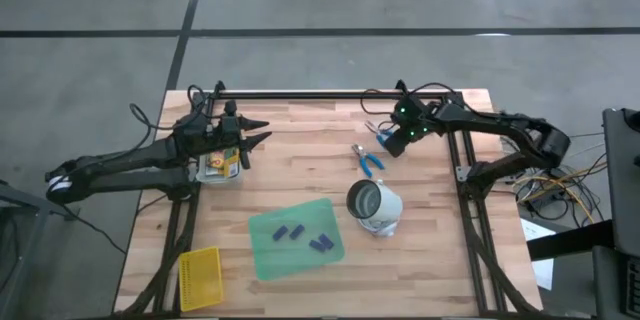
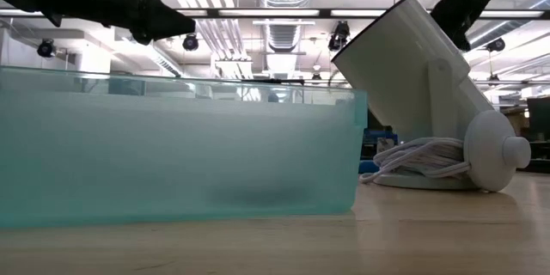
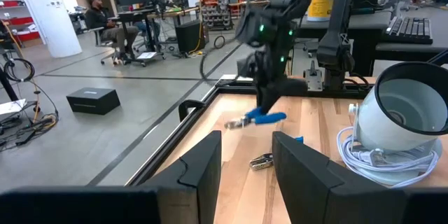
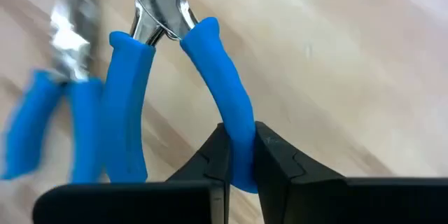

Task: Pick & Place School Supplies
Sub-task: Put the blue hole puncher into the yellow bin

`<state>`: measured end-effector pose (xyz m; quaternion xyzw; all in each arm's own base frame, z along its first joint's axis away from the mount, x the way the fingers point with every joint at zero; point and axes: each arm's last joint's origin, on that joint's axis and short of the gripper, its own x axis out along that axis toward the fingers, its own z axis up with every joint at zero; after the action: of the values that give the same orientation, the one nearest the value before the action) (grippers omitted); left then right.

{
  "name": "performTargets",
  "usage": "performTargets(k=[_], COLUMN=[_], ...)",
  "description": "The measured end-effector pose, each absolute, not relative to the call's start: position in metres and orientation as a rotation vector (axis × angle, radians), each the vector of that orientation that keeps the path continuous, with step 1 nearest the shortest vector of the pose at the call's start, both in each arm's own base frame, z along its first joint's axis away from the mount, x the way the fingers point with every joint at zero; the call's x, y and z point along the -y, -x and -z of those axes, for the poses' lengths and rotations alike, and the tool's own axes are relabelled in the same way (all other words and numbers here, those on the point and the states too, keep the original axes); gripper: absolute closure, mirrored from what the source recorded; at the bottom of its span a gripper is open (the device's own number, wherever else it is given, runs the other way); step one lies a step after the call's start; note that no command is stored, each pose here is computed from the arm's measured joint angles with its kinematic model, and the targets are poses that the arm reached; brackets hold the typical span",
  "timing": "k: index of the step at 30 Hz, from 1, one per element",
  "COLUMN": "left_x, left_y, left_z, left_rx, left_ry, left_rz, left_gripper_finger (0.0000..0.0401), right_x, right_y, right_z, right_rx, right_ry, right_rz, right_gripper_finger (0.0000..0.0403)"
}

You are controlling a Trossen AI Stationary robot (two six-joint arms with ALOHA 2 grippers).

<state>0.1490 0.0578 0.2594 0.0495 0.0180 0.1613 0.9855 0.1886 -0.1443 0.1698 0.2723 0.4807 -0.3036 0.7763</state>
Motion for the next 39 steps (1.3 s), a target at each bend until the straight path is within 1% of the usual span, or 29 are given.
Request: performTargets(k=[8, 12, 15, 21, 25, 28, 34, 39], left_x=[-0.058, -0.058, -0.058, -0.058, -0.058, -0.058, -0.058, -0.058], left_y=[-0.149, -0.149, -0.149, -0.149, -0.149, -0.149, -0.149, -0.149], left_z=[-0.259, -0.259, -0.259, -0.259, -0.259, -0.259, -0.259, -0.259], left_rx=[-0.036, -0.036, -0.036, -0.036, -0.036, -0.036, -0.037, -0.033], left_ry=[-0.099, -0.099, -0.099, -0.100, -0.099, -0.099, -0.099, -0.080], left_rz=[-0.324, -0.324, -0.324, -0.324, -0.324, -0.324, -0.324, -0.324], left_gripper_finger=[0.0268, 0.0268, 0.0268, 0.0268, 0.0268, 0.0268, 0.0268, 0.0268], right_x=[0.135, 0.130, 0.127, 0.122, 0.123, 0.122, 0.108, 0.094], right_y=[-0.180, -0.174, -0.172, -0.174, -0.179, -0.183, -0.193, -0.204], right_z=[-0.217, -0.236, -0.249, -0.271, -0.281, -0.285, -0.289, -0.295], right_rx=[-0.775, -0.673, -0.587, -0.398, -0.291, -0.251, -0.230, -0.174], right_ry=[-0.533, -0.461, -0.399, -0.357, -0.361, -0.327, -0.176, -0.084], right_rz=[0.599, 0.573, 0.507, 0.330, 0.286, 0.262, 0.165, 0.104], right_gripper_finger=[0.0373, 0.0373, 0.0373, 0.0373, 0.0373, 0.0373, 0.0373, 0.0373])
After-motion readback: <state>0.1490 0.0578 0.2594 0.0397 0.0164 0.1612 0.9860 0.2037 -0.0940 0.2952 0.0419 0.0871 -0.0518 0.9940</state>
